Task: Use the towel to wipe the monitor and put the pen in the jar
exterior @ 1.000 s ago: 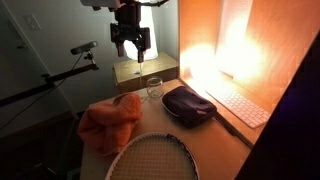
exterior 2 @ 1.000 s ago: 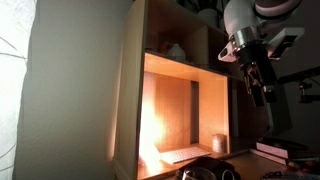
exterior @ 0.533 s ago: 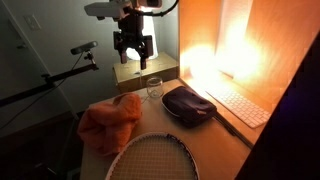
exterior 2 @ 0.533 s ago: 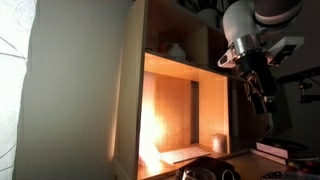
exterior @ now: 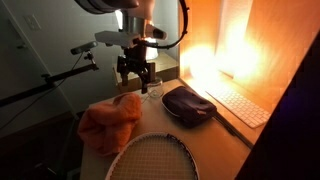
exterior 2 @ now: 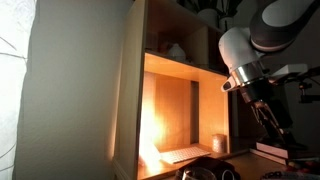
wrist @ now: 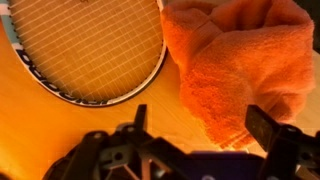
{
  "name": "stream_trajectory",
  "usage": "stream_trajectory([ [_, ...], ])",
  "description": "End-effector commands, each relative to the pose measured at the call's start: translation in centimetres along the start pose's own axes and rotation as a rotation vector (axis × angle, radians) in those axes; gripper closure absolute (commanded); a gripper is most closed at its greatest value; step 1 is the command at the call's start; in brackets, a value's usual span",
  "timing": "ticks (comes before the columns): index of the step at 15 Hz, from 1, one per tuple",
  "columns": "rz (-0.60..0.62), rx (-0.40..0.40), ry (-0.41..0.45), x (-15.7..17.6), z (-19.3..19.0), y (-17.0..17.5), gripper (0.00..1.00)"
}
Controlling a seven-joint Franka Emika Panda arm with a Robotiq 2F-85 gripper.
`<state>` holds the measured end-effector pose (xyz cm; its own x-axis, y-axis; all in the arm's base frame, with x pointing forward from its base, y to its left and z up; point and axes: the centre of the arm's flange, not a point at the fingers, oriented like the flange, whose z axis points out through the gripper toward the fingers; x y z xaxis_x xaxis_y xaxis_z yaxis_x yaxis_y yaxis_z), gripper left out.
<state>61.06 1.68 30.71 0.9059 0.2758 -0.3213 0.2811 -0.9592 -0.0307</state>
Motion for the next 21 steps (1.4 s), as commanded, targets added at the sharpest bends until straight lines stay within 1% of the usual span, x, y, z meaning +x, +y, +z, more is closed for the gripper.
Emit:
stream_trajectory([
  [1, -0.020, -0.013, -0.073, 0.1, 1.7, 0.0, 0.00],
  [5, -0.059, -0.041, -0.113, 0.4, 3.5, -0.4, 0.00],
  [9, -0.117, -0.089, -0.158, 0.9, 4.7, -1.6, 0.00],
  [14, -0.215, -0.122, -0.226, 1.6, 5.7, -4.1, 0.00],
  [18, -0.287, -0.125, -0.289, 1.7, 6.1, -6.4, 0.00],
  [20, -0.321, -0.129, -0.301, 1.8, 6.1, -7.5, 0.00],
  [21, -0.347, -0.142, -0.283, 1.7, 6.1, -8.0, 0.00],
])
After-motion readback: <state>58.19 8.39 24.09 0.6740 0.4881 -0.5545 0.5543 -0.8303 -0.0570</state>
